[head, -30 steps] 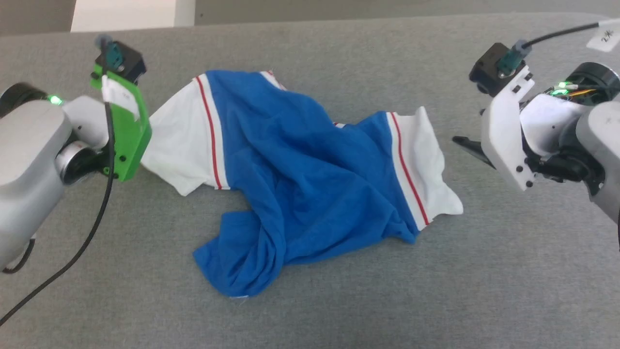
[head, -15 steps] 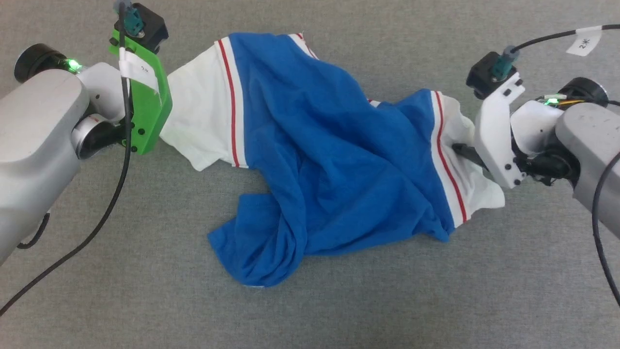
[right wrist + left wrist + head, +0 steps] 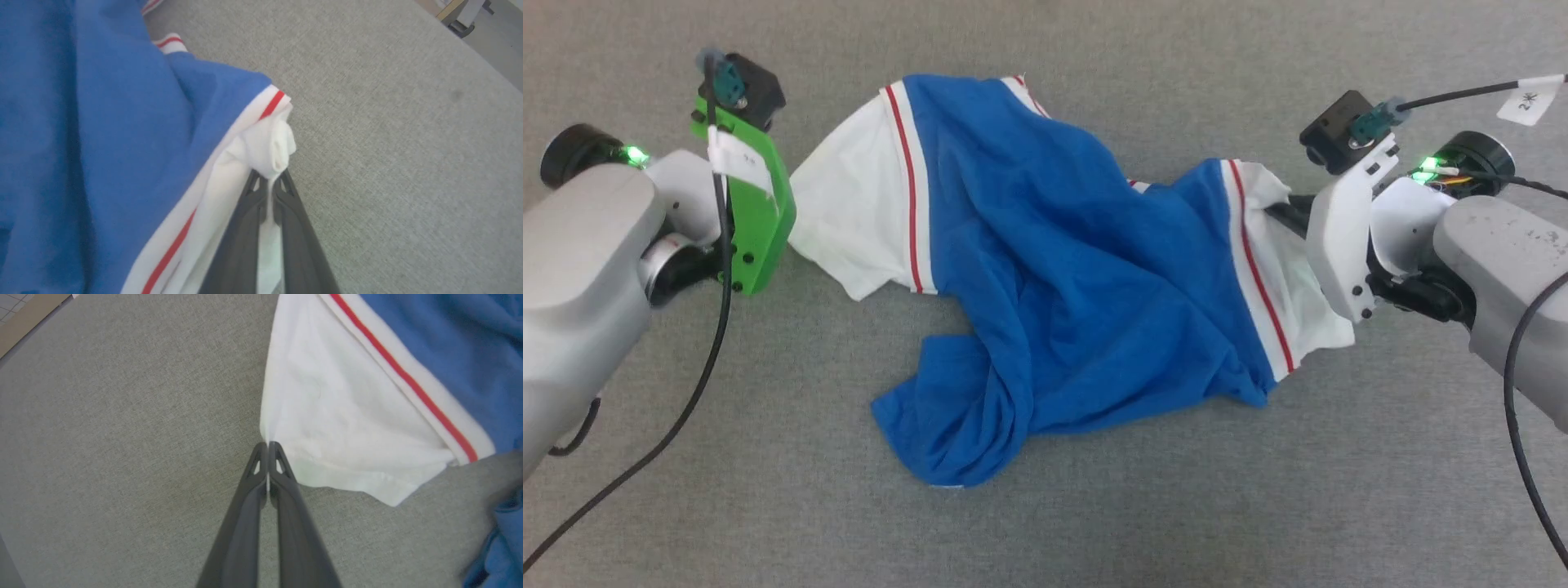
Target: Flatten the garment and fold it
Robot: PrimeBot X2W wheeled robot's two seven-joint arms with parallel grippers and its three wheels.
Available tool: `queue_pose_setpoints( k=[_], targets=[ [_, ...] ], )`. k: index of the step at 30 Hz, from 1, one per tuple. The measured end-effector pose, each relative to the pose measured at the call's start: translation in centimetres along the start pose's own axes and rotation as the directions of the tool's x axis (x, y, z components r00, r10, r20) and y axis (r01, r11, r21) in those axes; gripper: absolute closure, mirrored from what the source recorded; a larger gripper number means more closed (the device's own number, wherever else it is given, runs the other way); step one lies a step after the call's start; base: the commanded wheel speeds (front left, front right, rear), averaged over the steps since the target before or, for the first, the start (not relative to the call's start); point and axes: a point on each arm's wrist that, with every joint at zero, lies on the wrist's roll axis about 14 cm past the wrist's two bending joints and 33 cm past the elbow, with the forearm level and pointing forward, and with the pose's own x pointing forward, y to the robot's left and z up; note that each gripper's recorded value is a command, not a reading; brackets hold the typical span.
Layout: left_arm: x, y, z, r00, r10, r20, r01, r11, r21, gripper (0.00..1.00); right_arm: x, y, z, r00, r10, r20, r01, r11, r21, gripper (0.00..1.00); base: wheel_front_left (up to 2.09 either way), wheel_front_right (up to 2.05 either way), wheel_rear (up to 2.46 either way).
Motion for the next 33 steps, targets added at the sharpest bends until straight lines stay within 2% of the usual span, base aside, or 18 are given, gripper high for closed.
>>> queue_pose_setpoints(
  k=[2,6,8,11,17,20,22,26,33],
  targets=[
    [-0.6,-0.1,0.1,1.000,0.005,0.017,-0.005,1.000,-0.002,1.00,-0.9,-0.2,1.3,0.997,-0.014,0.072,0.015,1.000,0.000,1.00,0.00,0.00,0.00],
    [-3.0,0.4,3.0,0.988,0.038,0.151,-0.040,0.999,0.009,1.00,-4.0,-1.4,5.0,0.969,-0.070,0.238,0.075,0.997,-0.012,1.00,0.00,0.00,0.00],
    [-4.4,0.4,4.7,0.974,0.050,0.222,-0.056,0.998,0.018,1.00,-5.8,-2.2,6.9,0.944,-0.099,0.316,0.109,0.994,-0.014,1.00,0.00,0.00,0.00],
    [-7.3,1.1,8.2,0.932,0.082,0.352,-0.099,0.995,0.032,1.00,-9.1,-3.6,10.4,0.884,-0.148,0.444,0.176,0.984,-0.021,1.00,0.00,0.00,0.00],
    [-14.1,3.1,15.7,0.777,0.156,0.610,-0.222,0.975,0.032,1.00,-16.6,-7.4,17.4,0.715,-0.258,0.650,0.353,0.935,-0.017,1.00,0.00,0.00,0.00],
    [-16.9,3.8,19.1,0.684,0.182,0.706,-0.286,0.958,0.030,1.00,-19.0,-9.2,19.8,0.649,-0.299,0.699,0.419,0.908,-0.001,1.00,0.00,0.00,0.00],
    [-18.4,4.1,21.1,0.630,0.189,0.753,-0.310,0.950,0.021,1.00,-20.0,-10.1,21.2,0.617,-0.315,0.721,0.452,0.892,0.003,1.00,0.00,0.00,0.00],
    [-22.0,5.0,25.3,0.484,0.209,0.850,-0.389,0.921,-0.005,1.00,-21.6,-11.5,24.7,0.545,-0.332,0.770,0.514,0.858,0.006,1.00,0.00,0.00,0.00],
    [-25.4,6.5,30.8,0.290,0.208,0.934,-0.462,0.885,-0.054,1.00,-23.6,-14.6,29.9,0.415,-0.361,0.835,0.615,0.788,0.034,1.00,0.00,0.00,0.00]
  ],
)
